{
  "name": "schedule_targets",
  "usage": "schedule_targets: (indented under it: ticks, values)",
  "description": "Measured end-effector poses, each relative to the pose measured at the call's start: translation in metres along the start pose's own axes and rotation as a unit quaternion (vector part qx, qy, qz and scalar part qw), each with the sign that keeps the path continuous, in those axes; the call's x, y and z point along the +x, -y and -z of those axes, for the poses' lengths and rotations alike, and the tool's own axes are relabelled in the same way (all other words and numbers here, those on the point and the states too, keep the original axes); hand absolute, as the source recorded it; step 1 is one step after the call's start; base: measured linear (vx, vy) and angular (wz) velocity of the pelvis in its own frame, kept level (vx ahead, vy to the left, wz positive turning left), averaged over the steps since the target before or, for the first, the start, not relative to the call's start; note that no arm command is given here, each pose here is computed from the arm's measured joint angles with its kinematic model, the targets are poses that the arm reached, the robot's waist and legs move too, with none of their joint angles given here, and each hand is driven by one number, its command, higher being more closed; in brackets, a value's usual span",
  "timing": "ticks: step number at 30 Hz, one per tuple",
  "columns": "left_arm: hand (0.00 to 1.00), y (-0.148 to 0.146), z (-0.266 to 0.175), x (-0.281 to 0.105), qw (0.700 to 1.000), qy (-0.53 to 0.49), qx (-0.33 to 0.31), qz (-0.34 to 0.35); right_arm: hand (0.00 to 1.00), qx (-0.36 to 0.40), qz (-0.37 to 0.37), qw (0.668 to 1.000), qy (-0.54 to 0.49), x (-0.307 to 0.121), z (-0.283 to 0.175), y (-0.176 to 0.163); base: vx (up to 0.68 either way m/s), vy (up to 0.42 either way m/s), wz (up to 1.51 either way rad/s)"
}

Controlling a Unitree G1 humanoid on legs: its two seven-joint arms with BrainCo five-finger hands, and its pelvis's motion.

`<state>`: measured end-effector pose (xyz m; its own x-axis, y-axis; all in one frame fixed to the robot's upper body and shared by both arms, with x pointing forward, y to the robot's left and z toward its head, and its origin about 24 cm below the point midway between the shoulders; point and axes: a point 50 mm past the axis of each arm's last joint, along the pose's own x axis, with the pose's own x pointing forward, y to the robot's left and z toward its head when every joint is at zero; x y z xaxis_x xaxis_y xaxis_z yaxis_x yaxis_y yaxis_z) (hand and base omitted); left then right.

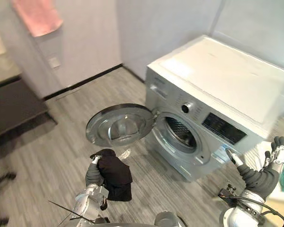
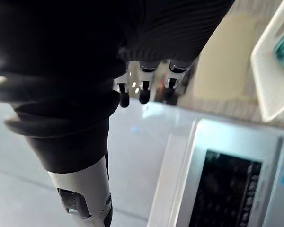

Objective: Pick up the laundry basket with both hands and put the clothes into the washing machine.

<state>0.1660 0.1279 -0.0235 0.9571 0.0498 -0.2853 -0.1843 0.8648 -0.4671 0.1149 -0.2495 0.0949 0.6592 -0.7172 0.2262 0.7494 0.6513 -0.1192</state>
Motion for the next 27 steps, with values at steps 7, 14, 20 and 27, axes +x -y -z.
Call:
schedule_targets:
  ticks: [7, 14, 20, 27]
  values:
    - [1.00, -0.013, 0.008, 0.021, 1.000, -0.027, 0.008, -0.014, 0.00, -0.134, 0.027, 0.962, -0.236, -0.027, 0.108, 0.019, 0.12, 0.050, -1.30]
    - [1.00, 0.009, 0.017, 0.040, 0.995, -0.050, -0.080, -0.011, 0.00, -0.190, 0.063, 0.861, -0.468, -0.098, 0.183, 0.051, 0.31, -0.163, -0.24]
    - [1.00, 0.004, 0.032, 0.035, 0.992, -0.083, -0.088, -0.021, 0.00, -0.141, -0.025, 0.798, -0.585, -0.155, 0.212, 0.031, 0.22, -0.069, -0.74]
    - [1.00, 0.015, 0.075, 0.032, 0.983, -0.184, -0.012, 0.003, 0.00, -0.177, -0.177, 0.817, -0.519, -0.115, 0.219, -0.011, 0.27, 0.181, -0.88]
